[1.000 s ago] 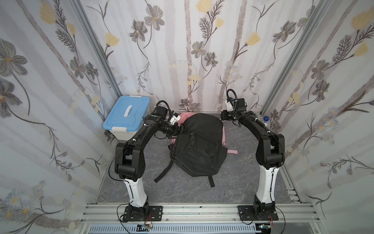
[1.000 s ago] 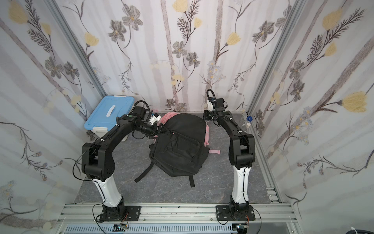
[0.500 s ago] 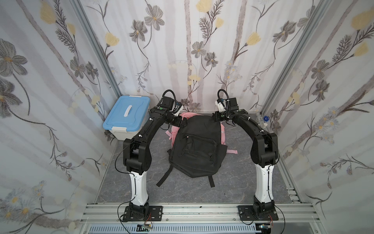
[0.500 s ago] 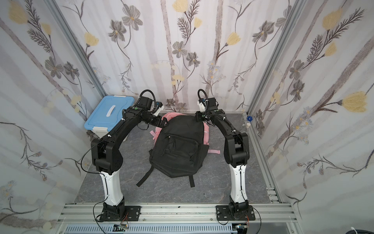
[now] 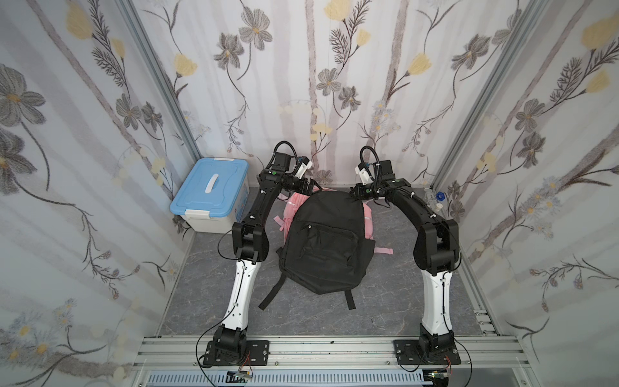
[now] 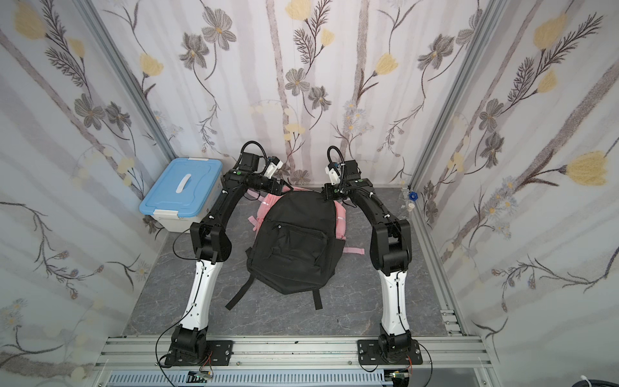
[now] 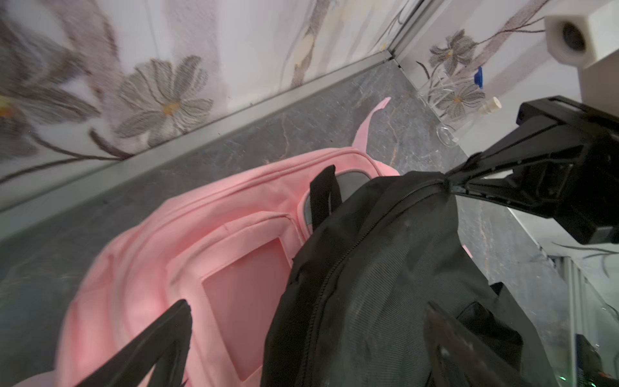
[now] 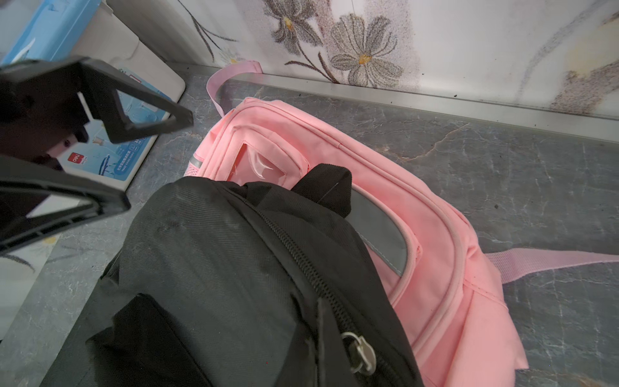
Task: Zip up the backpack
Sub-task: Zip the zipper on the backpack.
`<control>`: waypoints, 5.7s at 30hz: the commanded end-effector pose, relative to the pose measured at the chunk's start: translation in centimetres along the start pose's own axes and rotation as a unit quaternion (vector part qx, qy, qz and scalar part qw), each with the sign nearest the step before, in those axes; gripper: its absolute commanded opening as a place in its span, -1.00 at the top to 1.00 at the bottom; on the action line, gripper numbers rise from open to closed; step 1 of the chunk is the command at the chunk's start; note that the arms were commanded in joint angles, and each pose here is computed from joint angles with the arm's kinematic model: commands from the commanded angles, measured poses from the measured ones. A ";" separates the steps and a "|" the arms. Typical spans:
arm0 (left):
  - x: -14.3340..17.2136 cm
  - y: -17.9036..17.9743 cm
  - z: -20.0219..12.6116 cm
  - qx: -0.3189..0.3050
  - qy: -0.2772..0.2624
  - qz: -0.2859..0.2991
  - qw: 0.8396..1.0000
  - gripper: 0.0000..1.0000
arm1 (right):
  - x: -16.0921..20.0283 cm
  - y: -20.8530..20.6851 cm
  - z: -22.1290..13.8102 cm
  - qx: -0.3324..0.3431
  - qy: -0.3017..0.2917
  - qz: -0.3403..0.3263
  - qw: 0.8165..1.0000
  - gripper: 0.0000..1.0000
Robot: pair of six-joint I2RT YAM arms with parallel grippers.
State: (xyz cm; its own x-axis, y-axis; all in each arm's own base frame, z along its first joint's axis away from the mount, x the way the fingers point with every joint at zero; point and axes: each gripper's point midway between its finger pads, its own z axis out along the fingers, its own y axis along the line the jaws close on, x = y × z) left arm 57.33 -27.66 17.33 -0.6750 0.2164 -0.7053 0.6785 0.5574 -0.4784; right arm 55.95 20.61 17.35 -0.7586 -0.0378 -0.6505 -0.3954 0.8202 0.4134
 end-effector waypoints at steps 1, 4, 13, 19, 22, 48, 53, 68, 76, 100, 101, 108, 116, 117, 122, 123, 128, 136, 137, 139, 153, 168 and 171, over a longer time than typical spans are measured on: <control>1.4 -2.2 1.4 0.074 0.015 -0.024 0.997 -0.98 | 0.2 -0.2 -0.1 0.005 0.008 0.007 1.000 1.00; 2.6 -2.5 2.6 0.103 0.026 -0.044 0.993 -0.84 | 0.0 -0.4 -0.1 0.010 0.005 0.012 1.000 1.00; 5.4 -4.2 3.5 0.145 0.065 -0.071 0.985 1.00 | -0.3 -1.0 0.2 0.021 0.016 0.012 1.000 1.00; 4.9 -5.6 1.1 0.111 0.058 -0.062 0.990 1.00 | -0.3 1.0 0.3 -0.002 0.020 0.001 1.000 1.00; 4.3 -6.4 -1.3 0.089 0.045 -0.071 0.992 1.00 | 0.1 2.5 0.7 -0.010 0.027 -0.010 1.000 1.00; 8.1 -8.1 -3.1 0.085 0.073 -0.111 0.987 -0.46 | -1.5 11.4 2.2 -0.106 0.028 -0.044 0.993 1.00; 7.2 -7.1 -1.3 0.108 0.081 -0.107 0.985 -0.48 | -1.6 11.6 2.4 -0.112 0.027 -0.042 0.992 1.00; 4.1 -5.0 -3.5 0.155 0.063 -0.103 0.981 -1.00 | -2.1 11.2 2.0 -0.114 0.024 -0.039 0.992 1.00; 4.7 -5.0 -1.6 0.231 0.053 -0.123 0.964 -1.00 | -2.1 10.8 2.3 -0.111 0.022 -0.034 0.993 1.00; -1.1 1.1 -7.2 0.187 -0.053 -0.096 0.976 -1.00 | -4.4 16.8 -3.1 -0.208 0.008 -0.023 0.978 1.00; -1.3 0.9 -7.1 0.191 -0.055 -0.094 0.975 -1.00 | -4.5 17.0 -3.2 -0.209 0.006 -0.023 0.978 1.00; -1.7 -3.2 -6.9 0.261 -0.043 -0.085 0.961 -1.00 | -4.4 17.1 -2.6 -0.202 0.012 -0.020 0.979 1.00; -0.7 -6.2 -6.5 0.296 -0.020 -0.085 0.951 -1.00 | -4.6 16.4 -1.9 -0.184 0.006 -0.019 0.983 1.00; -0.6 -6.6 -6.5 0.301 -0.017 -0.083 0.950 -1.00 | -4.7 16.3 -1.8 -0.180 0.005 -0.018 0.984 1.00; 1.0 -7.9 -6.0 0.318 0.000 -0.090 0.944 -1.00 | -5.0 16.3 -1.6 -0.184 0.000 -0.016 0.983 1.00; 1.2 -8.0 -5.7 0.320 0.003 -0.092 0.943 -1.00 | -5.1 16.4 -1.6 -0.186 -0.001 -0.016 0.982 1.00; 1.9 -8.8 -5.1 0.338 0.013 -0.102 0.935 -0.99 | -5.4 16.2 -1.7 -0.180 -0.008 -0.016 0.983 1.00; 2.8 -10.3 -5.1 0.344 0.023 -0.098 0.934 -0.85 | -6.1 16.0 -1.6 -0.188 -0.018 -0.010 0.982 1.00; 3.0 -10.3 -5.0 0.345 0.025 -0.099 0.933 -0.77 | -6.2 16.1 -1.6 -0.190 -0.021 -0.010 0.982 1.00; 3.0 -10.6 -5.0 0.350 0.026 -0.102 0.931 -0.59 | -6.5 16.2 -1.6 -0.195 -0.026 -0.008 0.981 1.00; 3.4 -11.4 -4.3 0.372 0.033 -0.116 0.921 -0.16 | -9.3 18.4 -2.4 -0.252 -0.070 0.012 0.965 1.00; 2.3 -10.1 -4.3 0.315 0.028 -0.086 0.945 1.00 | -6.3 15.2 -2.6 -0.120 -0.029 -0.032 0.992 1.00; 1.8 -9.3 -4.5 0.301 0.024 -0.088 0.949 1.00 | -6.1 13.9 -2.9 -0.077 -0.026 -0.037 0.996 1.00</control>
State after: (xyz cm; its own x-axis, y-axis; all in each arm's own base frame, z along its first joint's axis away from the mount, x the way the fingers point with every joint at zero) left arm 47.89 -29.35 22.16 -0.8004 0.2206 -0.5574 0.5745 0.0166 -0.8184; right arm 53.12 32.24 28.91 -0.7320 -0.0338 -0.6805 -0.5379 0.6416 0.5468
